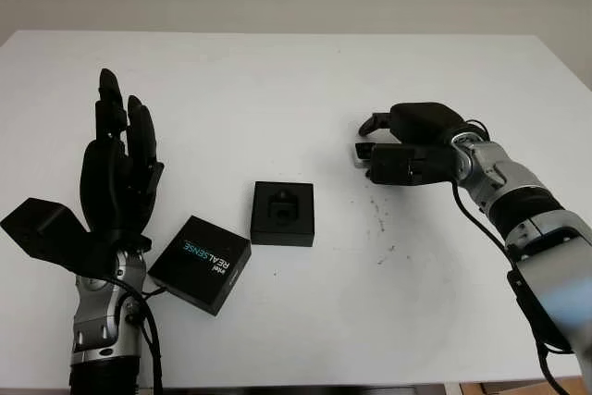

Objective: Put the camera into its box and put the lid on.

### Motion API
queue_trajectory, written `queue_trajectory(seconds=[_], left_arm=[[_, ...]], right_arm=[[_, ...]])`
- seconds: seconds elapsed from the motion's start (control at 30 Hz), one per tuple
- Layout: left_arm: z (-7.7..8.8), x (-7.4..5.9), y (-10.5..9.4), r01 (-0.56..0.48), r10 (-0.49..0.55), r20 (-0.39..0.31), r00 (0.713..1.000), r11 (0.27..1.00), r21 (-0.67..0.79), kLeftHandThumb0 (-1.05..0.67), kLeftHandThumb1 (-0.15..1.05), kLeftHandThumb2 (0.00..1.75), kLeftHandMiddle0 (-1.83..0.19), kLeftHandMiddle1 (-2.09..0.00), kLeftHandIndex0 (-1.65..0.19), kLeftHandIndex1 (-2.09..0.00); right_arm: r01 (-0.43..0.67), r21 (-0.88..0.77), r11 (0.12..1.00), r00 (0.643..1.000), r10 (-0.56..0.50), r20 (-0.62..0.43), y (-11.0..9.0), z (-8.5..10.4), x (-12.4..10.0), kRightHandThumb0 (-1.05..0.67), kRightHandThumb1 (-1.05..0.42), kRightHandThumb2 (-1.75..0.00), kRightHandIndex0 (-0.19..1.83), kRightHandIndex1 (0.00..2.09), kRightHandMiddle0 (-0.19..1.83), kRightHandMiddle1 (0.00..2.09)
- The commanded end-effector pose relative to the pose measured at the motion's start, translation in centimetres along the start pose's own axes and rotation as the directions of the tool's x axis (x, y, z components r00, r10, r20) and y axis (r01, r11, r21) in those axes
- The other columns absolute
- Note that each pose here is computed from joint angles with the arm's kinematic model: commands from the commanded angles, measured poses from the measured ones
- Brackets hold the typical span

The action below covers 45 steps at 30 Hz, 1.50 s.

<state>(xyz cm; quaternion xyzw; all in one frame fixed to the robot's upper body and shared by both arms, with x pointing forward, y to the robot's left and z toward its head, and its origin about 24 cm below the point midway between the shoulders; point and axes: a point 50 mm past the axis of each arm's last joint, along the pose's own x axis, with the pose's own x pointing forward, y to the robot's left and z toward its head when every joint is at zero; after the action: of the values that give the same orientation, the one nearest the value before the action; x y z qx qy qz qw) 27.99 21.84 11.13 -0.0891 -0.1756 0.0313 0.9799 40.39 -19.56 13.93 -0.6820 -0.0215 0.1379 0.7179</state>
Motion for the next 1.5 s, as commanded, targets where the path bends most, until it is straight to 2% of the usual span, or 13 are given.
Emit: queue_trajectory(seconds=[0.0, 0.1, 0.23, 0.5, 0.6, 0.77, 0.83, 1.17, 1.37, 1.47], left_arm=[[0.3, -0.1, 0.2, 0.006, -0.006, 0.008, 1.0, 1.0, 0.009, -0.64, 1.05, 0.49, 0.19, 0.0, 0.19, 0.0], [0.3, -0.2, 0.3, 0.004, -0.004, 0.005, 1.0, 1.0, 0.011, -0.65, 1.05, 0.49, 0.19, 0.0, 0.19, 0.0], [0.3, -0.2, 0.2, 0.004, -0.004, 0.007, 1.0, 1.0, 0.019, -0.65, 1.05, 0.49, 0.19, 0.0, 0.19, 0.0], [0.2, -0.2, 0.3, 0.006, -0.006, 0.004, 1.0, 1.0, 0.01, -0.66, 1.05, 0.49, 0.19, 0.0, 0.19, 0.0], [0.3, -0.2, 0.3, -0.001, 0.001, 0.003, 1.0, 1.0, 0.013, -0.66, 1.05, 0.49, 0.19, 0.0, 0.19, 0.0], [0.2, -0.2, 0.3, 0.002, -0.002, 0.008, 1.0, 1.0, 0.01, -0.65, 1.05, 0.48, 0.19, 0.0, 0.19, 0.0], [0.2, -0.3, 0.3, -0.001, 0.001, 0.005, 1.0, 1.0, 0.014, -0.66, 1.05, 0.48, 0.19, 0.0, 0.19, 0.0], [0.2, -0.3, 0.2, -0.005, 0.005, 0.003, 1.0, 1.0, 0.021, -0.67, 1.05, 0.49, 0.19, 0.0, 0.19, 0.0], [0.2, -0.3, 0.2, -0.002, 0.002, 0.004, 1.0, 1.0, 0.016, -0.66, 1.05, 0.49, 0.19, 0.0, 0.19, 0.0], [0.2, -0.3, 0.2, -0.007, 0.007, 0.004, 1.0, 1.0, 0.014, -0.66, 1.05, 0.48, 0.19, 0.0, 0.19, 0.0]], right_arm=[[-0.005, -0.009, 1.0, 1.0, 0.005, -0.003, 0.1, -0.4, -0.3, -0.49, -0.79, -0.06, -0.18, 2.05, 0.35, 0.52], [-0.004, -0.007, 1.0, 1.0, 0.004, 0.0, 0.3, -0.6, -0.5, -0.46, -0.79, -0.05, -0.19, 2.0, 0.4, 0.41], [-0.007, -0.007, 1.0, 1.0, 0.007, -0.007, 0.7, -0.8, -0.7, -0.47, -0.8, -0.06, -0.19, 1.95, 0.42, 0.36], [0.015, 0.029, 0.999, 1.0, -0.014, -0.016, 1.5, -0.8, -0.8, -0.48, -0.81, -0.06, -0.19, 1.85, 0.44, 0.38], [0.016, 0.031, 0.999, 1.0, -0.015, -0.017, 1.6, -0.9, -0.8, -0.48, -0.82, -0.06, -0.19, 1.89, 0.43, 0.42], [0.019, 0.024, 1.0, 1.0, -0.018, -0.021, 1.9, -1.0, -0.9, -0.49, -0.81, -0.05, -0.19, 2.07, 0.34, 0.69], [0.021, 0.022, 1.0, 1.0, -0.021, -0.021, 2.0, -1.0, -0.9, -0.49, -0.81, -0.05, -0.19, 2.07, 0.32, 0.79], [0.028, 0.027, 0.999, 0.999, -0.027, -0.033, 2.7, -0.9, -1.0, -0.46, -0.84, -0.06, -0.19, 2.09, 0.35, 1.06], [0.075, 0.029, 0.997, 0.997, -0.074, -0.019, 3.6, -0.8, -1.2, -0.48, -0.82, -0.05, 0.04, 2.09, 0.42, 1.2], [0.055, 0.053, 0.997, 0.998, -0.054, -0.024, 3.9, -0.7, -1.2, -0.47, -0.84, -0.06, -0.03, 2.09, 0.39, 1.24]])
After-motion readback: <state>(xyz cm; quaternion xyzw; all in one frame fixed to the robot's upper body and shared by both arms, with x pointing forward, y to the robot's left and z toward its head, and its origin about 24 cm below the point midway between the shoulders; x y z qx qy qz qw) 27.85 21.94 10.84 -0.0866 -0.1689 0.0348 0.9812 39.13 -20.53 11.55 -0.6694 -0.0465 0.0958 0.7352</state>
